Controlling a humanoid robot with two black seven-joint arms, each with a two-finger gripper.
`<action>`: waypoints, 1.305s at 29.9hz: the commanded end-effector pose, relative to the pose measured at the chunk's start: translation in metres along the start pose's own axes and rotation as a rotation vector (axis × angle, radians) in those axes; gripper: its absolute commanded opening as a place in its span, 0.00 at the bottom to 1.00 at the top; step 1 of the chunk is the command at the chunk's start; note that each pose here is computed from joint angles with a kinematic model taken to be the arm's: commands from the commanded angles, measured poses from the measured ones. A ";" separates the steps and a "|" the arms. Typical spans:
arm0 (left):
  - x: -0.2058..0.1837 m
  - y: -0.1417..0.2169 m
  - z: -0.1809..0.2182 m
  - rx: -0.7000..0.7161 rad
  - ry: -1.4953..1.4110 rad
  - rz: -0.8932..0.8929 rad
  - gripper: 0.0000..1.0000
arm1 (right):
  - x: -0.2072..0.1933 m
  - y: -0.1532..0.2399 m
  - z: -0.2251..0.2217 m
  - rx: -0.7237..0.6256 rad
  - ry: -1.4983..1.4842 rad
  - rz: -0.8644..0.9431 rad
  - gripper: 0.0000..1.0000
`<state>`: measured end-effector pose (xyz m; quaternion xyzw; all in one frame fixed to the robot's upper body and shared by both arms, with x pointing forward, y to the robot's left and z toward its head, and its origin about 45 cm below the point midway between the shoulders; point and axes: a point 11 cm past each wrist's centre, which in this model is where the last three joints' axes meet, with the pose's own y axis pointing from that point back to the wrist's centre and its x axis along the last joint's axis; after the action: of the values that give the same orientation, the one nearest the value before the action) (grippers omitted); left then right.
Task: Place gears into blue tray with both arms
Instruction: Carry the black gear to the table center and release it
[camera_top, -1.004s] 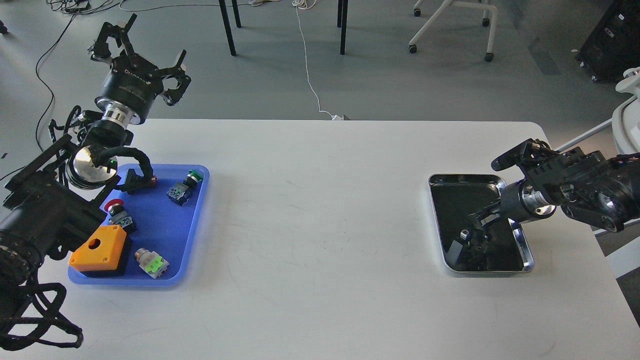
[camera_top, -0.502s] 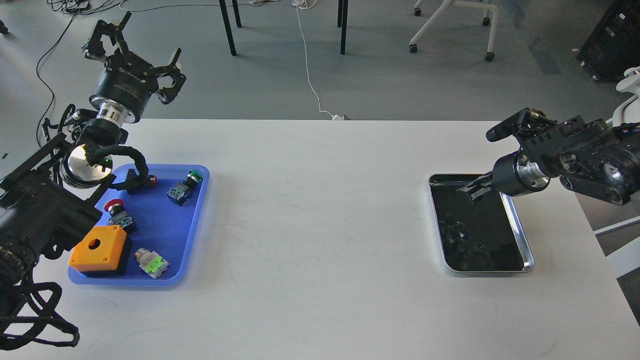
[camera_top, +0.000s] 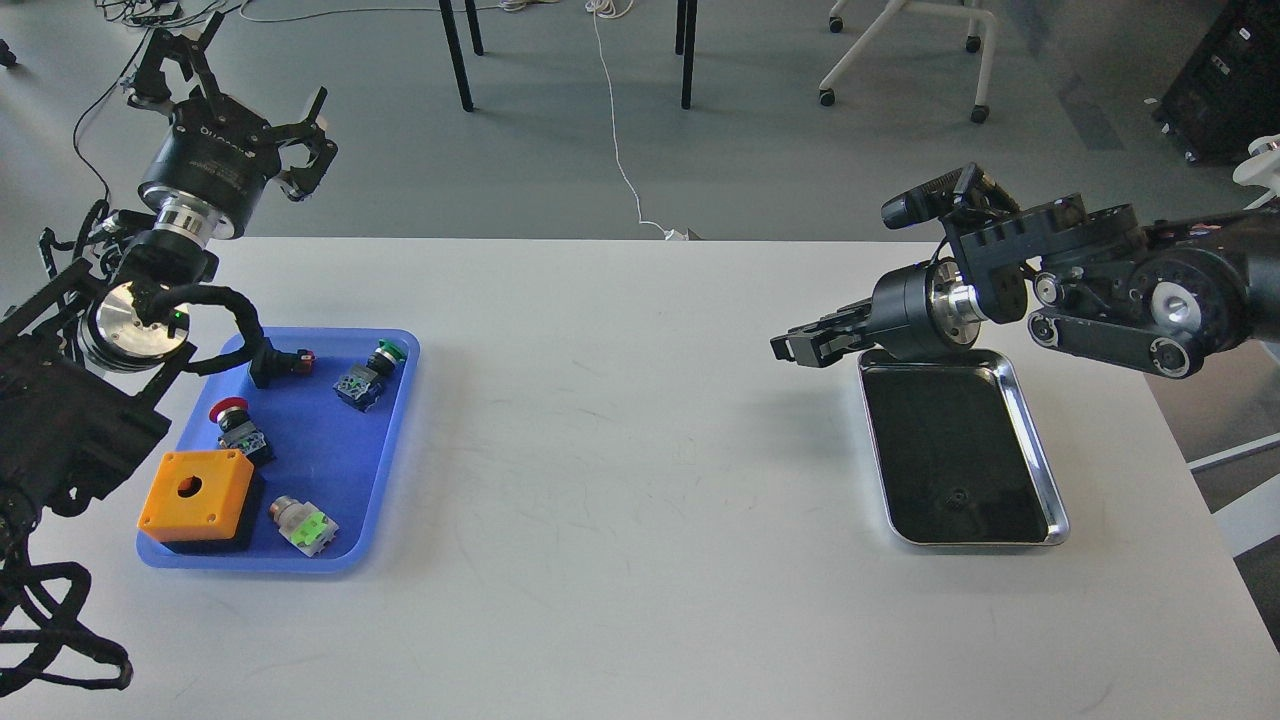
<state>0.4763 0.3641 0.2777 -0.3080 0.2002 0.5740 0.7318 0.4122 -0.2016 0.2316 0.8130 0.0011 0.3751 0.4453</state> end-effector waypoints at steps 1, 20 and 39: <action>0.003 0.002 0.005 -0.006 -0.009 0.005 0.98 | 0.001 -0.014 -0.020 0.072 -0.028 0.029 0.13; 0.010 0.008 0.001 0.006 -0.010 0.023 0.98 | -0.041 -0.125 -0.141 0.358 -0.007 -0.005 0.13; 0.011 0.010 -0.006 0.031 -0.021 0.022 0.98 | -0.069 -0.143 -0.095 0.247 0.008 0.076 0.14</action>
<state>0.4703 0.3665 0.2630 -0.2881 0.2070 0.5804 0.7330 0.3526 -0.0698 0.1175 0.8604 0.0171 0.3909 0.3266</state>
